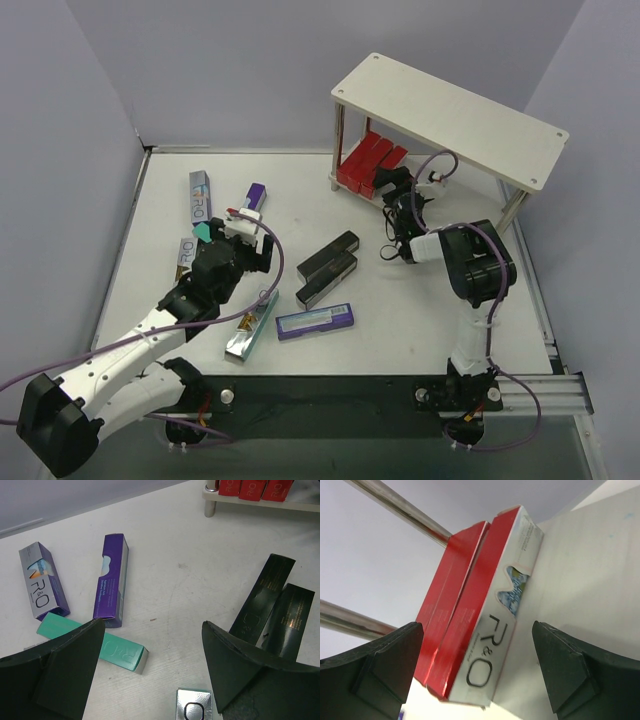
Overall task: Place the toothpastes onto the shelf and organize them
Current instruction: Adjust the toothpaste on the shelf.
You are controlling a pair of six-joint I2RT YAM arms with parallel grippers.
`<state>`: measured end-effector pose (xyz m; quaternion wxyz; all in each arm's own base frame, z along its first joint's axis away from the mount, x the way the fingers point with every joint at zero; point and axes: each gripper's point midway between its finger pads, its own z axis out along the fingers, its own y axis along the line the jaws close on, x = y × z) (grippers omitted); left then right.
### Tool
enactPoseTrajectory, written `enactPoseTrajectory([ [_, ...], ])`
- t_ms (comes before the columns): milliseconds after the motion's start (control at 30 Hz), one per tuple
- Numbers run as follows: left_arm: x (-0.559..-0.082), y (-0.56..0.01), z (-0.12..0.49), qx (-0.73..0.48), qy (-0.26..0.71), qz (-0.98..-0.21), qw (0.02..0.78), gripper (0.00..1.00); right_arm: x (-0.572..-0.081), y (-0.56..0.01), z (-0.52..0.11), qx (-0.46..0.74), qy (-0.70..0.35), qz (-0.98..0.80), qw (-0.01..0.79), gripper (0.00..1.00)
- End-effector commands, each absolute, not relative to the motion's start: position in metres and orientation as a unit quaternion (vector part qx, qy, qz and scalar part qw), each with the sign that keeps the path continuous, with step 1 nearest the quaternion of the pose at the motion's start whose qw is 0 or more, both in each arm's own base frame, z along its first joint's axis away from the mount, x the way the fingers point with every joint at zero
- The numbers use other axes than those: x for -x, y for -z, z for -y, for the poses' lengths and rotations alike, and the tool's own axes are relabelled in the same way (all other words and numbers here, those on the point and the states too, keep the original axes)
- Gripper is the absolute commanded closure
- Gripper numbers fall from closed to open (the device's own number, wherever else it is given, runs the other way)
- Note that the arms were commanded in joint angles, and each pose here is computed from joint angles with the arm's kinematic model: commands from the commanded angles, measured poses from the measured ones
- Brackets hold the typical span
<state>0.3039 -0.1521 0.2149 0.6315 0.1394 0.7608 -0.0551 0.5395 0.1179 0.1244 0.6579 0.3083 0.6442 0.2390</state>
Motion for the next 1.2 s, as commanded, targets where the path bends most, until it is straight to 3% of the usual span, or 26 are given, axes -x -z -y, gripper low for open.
enactPoseTrajectory([
  [0, -0.305, -0.229, 0.159, -0.140, 0.074, -0.742, 0.651, 0.10, -0.521, -0.179, -0.112, -0.311, -0.262, -0.590, 0.697, 0.04],
  [333, -0.298, -0.221, 0.179, -0.174, 0.115, -0.745, 0.633, 0.10, -0.440, -0.184, -0.154, -0.261, -0.282, -0.641, 0.664, 0.03],
  [600, -0.281, -0.208, 0.199, -0.165, 0.190, -0.774, 0.581, 0.10, -0.371, -0.170, -0.207, -0.162, -0.304, -0.746, 0.570, 0.00],
  [733, -0.268, -0.195, 0.205, -0.159, 0.204, -0.806, 0.532, 0.10, -0.331, -0.173, -0.196, -0.119, -0.277, -0.800, 0.518, 0.00],
  [1167, -0.232, -0.143, 0.237, -0.207, 0.158, -0.871, 0.416, 0.10, -0.243, -0.183, -0.134, -0.060, -0.222, -0.844, 0.485, 0.00],
])
